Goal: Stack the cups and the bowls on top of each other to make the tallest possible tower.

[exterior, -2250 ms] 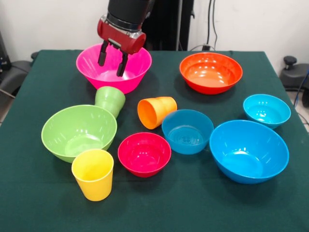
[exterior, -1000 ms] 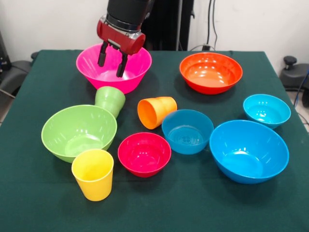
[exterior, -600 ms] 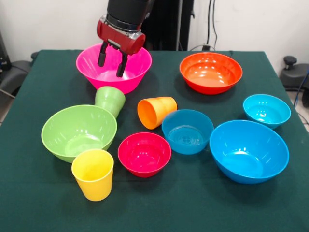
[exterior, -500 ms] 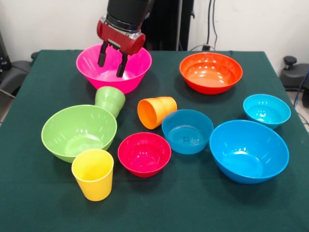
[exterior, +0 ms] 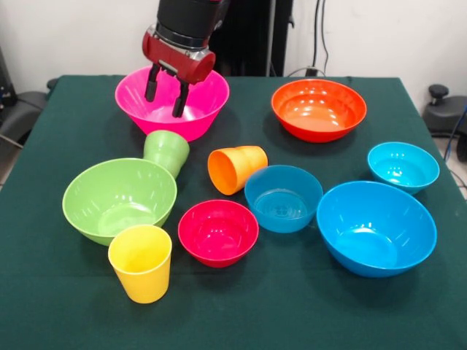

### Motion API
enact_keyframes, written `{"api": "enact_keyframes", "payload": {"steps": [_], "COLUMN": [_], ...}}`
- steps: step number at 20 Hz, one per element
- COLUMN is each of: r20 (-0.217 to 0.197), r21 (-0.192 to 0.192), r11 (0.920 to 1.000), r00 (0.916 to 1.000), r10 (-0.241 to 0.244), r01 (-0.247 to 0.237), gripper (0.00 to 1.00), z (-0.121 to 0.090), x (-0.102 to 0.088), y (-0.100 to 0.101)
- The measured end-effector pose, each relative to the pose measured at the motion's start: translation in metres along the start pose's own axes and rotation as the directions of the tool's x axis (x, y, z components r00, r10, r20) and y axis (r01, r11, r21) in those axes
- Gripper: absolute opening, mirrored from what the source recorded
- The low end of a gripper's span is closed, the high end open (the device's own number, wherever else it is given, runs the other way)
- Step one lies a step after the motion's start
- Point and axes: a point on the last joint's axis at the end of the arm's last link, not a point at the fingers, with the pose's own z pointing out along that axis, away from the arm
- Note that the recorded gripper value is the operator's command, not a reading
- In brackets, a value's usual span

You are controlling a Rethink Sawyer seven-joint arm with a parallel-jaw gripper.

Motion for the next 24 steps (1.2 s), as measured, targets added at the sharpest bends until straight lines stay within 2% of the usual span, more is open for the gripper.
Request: {"api": "enact_keyframes", "payload": {"steps": [15,24], "r20": [-0.003,-0.006], "r21": [-0.011,-0.014], "r11": [0.9996,0.9997], "r00": [0.9997,0.9998], "r10": [-0.025,-0.021], "r01": [0.025,0.021], "gripper": [1.00,1.00], "z": [0.0017,0.0034], "x": [0.0033,0.0023], "y": [0.0043,0.0023]}}
